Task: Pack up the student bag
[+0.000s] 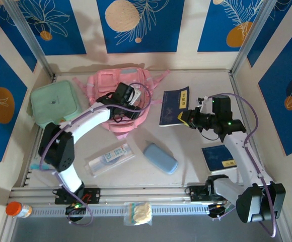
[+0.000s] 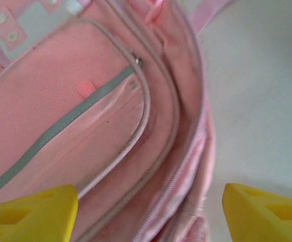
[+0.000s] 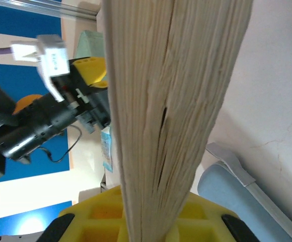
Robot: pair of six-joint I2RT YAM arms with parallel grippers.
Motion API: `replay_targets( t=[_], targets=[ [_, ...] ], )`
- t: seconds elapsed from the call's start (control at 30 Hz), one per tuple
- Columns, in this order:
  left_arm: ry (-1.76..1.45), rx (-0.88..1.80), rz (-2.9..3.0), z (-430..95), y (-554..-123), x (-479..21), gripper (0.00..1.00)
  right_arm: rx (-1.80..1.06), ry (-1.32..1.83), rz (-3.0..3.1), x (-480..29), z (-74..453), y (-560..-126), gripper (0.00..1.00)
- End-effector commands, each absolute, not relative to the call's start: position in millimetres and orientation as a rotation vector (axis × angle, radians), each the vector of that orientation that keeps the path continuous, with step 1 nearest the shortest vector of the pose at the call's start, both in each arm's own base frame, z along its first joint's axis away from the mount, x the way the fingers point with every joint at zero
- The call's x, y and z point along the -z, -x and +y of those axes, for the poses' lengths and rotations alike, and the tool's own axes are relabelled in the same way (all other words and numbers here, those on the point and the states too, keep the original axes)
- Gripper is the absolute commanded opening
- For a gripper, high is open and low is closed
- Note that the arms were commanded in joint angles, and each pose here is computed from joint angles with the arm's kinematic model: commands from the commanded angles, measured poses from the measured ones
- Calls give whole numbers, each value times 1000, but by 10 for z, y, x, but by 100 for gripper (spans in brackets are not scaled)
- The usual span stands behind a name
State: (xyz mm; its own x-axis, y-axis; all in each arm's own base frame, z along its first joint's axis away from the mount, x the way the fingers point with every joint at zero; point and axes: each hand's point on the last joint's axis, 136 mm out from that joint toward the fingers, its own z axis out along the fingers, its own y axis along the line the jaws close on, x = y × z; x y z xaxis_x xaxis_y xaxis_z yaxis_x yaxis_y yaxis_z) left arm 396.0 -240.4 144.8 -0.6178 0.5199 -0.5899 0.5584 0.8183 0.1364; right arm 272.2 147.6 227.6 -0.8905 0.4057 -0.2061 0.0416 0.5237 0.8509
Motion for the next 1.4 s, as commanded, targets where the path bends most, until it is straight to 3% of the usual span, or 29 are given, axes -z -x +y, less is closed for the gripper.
replay_targets(
  t=[0.0,0.27,0.47,0.57,0.7,0.83,1.13,1.37],
  targets=[
    [-928,-43,2344,-2320,-4156,-1377,77,-1328,-348,2376,-2257,1479,-2761,0],
    [-944,-105,2420,-2273,-4422,-965,76,-1348,-390,2395,-2160,1482,-2840,0],
    [-855,-98,2407,-2195,-4632,-984,63,-1335,-399,2401,-2139,1459,-2877,0],
    [-836,-65,2423,-2171,-4700,-988,47,-1350,-402,2401,-2154,1460,-2883,0],
    [-831,-71,2411,-2171,-4765,-1059,16,-1343,-410,2401,-2144,1434,-2872,0],
    [-786,-7,2401,-2225,-4738,-1339,1,-1339,-401,2401,-2158,1415,-2869,0],
    [-668,198,2297,-2361,-4503,-2272,0,-1407,-351,2443,-2078,1495,-2849,0],
    [-660,178,2268,-2332,-4528,-2656,0,-1502,-268,2431,-2046,1771,-2880,0]
  ],
)
